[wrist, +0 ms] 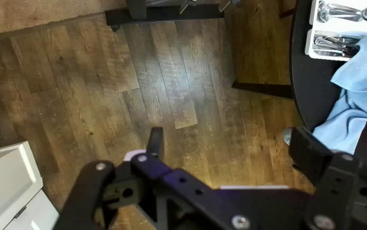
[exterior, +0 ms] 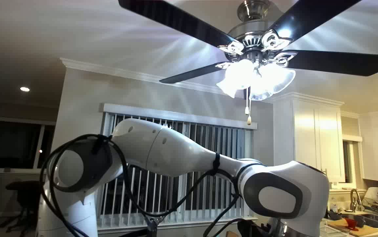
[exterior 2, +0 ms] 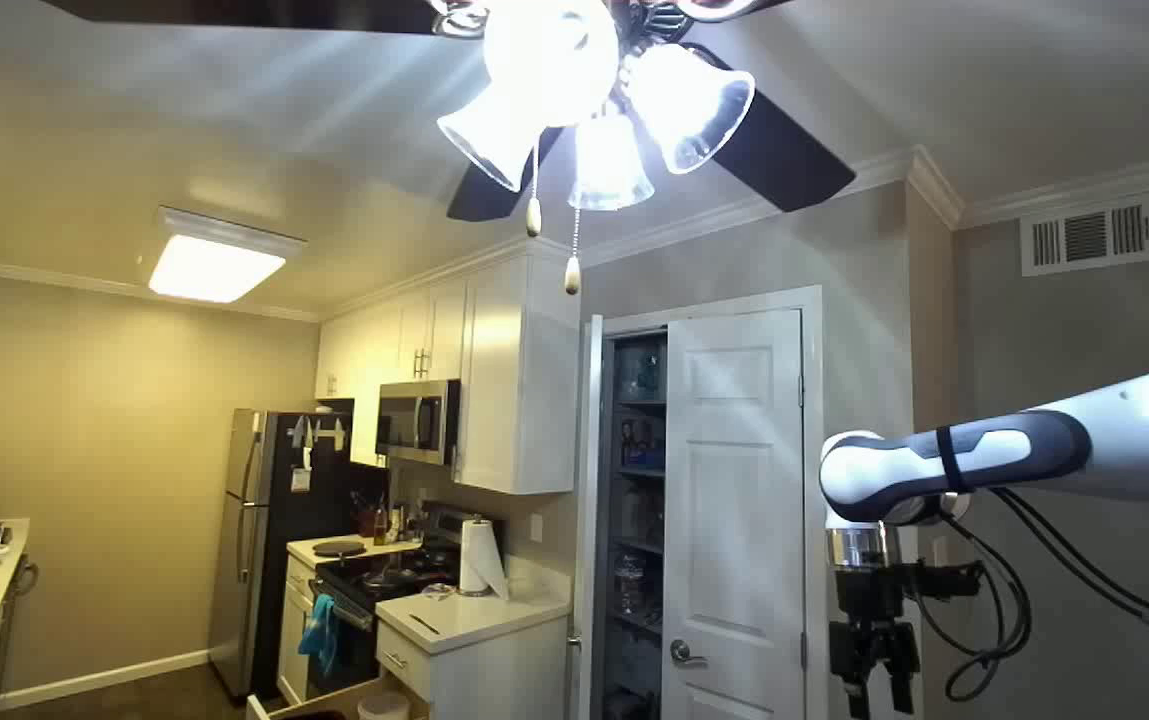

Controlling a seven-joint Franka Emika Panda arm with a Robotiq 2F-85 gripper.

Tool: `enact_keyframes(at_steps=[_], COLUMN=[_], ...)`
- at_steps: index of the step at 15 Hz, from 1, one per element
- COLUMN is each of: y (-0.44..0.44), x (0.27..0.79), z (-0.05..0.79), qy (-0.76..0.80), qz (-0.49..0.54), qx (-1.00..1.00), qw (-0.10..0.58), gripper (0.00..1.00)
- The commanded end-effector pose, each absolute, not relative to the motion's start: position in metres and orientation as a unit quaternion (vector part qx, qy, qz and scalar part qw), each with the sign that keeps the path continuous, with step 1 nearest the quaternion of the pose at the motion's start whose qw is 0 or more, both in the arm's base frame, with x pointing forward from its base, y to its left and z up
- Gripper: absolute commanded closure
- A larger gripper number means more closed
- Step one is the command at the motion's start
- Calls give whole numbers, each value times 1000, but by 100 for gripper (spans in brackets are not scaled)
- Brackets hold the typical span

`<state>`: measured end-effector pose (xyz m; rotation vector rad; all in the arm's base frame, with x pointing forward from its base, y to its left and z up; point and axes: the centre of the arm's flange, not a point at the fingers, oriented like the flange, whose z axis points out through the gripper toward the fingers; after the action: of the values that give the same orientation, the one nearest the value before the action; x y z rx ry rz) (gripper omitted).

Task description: Pull the longer cord of the ceiling lamp

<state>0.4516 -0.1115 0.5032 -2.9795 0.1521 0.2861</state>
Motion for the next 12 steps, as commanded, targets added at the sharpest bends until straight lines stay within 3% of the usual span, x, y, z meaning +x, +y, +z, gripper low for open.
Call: enact_keyframes(at_steps=[1,6,12], y=[-111,-111,-42], x=[452,452,486], z=[503,503,501], qy=[51,51,-57], qz=[95,95,-43], qx=[-992,-992,-994], qw=[72,72,88], gripper=[0,0,0])
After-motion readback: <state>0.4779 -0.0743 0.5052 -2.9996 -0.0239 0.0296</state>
